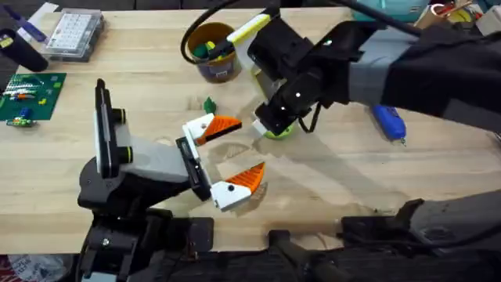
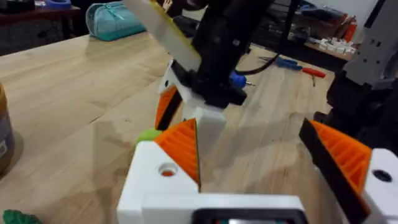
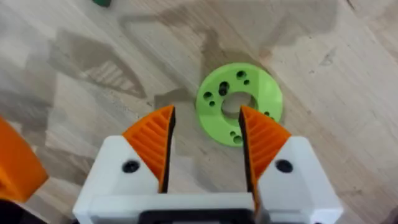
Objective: Pick up the gripper from the table and insert it into the empty holder that is missing its gripper. Then pick up a screw, insert it into the mounting hole, and use the screwdriver to tighten it. Finally, clean up the table by picking up the vegetable and placing it into the bucket.
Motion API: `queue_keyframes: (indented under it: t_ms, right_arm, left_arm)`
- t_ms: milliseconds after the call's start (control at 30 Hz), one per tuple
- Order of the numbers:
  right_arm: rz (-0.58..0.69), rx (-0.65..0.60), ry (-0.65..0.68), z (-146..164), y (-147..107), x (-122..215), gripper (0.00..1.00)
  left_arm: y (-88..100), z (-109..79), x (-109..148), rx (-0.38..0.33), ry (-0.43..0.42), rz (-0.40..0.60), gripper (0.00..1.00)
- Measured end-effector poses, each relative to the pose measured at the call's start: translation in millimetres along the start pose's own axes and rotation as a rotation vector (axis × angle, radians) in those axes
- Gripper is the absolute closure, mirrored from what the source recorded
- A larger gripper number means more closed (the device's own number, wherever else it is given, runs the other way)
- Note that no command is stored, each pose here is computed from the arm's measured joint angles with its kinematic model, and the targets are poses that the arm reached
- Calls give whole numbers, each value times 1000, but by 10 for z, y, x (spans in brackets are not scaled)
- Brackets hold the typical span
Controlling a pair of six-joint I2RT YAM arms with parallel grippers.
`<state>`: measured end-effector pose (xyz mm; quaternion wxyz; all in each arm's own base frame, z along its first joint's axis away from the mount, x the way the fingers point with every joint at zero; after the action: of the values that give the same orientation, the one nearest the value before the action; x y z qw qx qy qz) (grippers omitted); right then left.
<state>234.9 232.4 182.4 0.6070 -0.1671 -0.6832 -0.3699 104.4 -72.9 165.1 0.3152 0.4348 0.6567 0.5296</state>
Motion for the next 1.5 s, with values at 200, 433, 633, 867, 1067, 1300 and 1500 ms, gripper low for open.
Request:
queue_keyframes:
  t_ms: [200, 433, 633, 867, 1067, 1300, 1500]
  right_arm:
    - [-1, 6, 0, -2, 48, -134, 423]
    - [13, 6, 0, -4, 75, -296, 423]
    - [17, 6, 0, -4, 82, -344, 423]
    - [16, 9, -1, -6, 84, -344, 659]
    - [15, 13, -1, -5, 85, -344, 989]
    - [15, 13, 0, -5, 85, -344, 997]
    - [16, 13, 0, -5, 85, -344, 997]
  left_arm:
    - [0, 0, 0, 0, 0, 0, 13]
    - [0, 0, 0, 0, 0, 0, 13]
    - [0, 0, 0, 0, 0, 0, 13]
    - [0, 0, 0, 0, 0, 0, 13]
    - [0, 0, 0, 0, 0, 0, 13]
    - [0, 0, 0, 0, 0, 0, 13]
    - [0, 0, 0, 0, 0, 0, 13]
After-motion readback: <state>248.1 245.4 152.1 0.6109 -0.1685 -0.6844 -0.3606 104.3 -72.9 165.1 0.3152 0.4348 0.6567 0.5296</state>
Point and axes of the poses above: each hand's point on the last joint's axis, 136 mm out from that joint toward the fingers, its own x axis back along the fingers, its own z axis along the line the jaws close on, y = z × x, the point moved 10 cm from there along x, back along the fingers, and after that the axes turned 3 degrees about x, right-handed, at the moved point
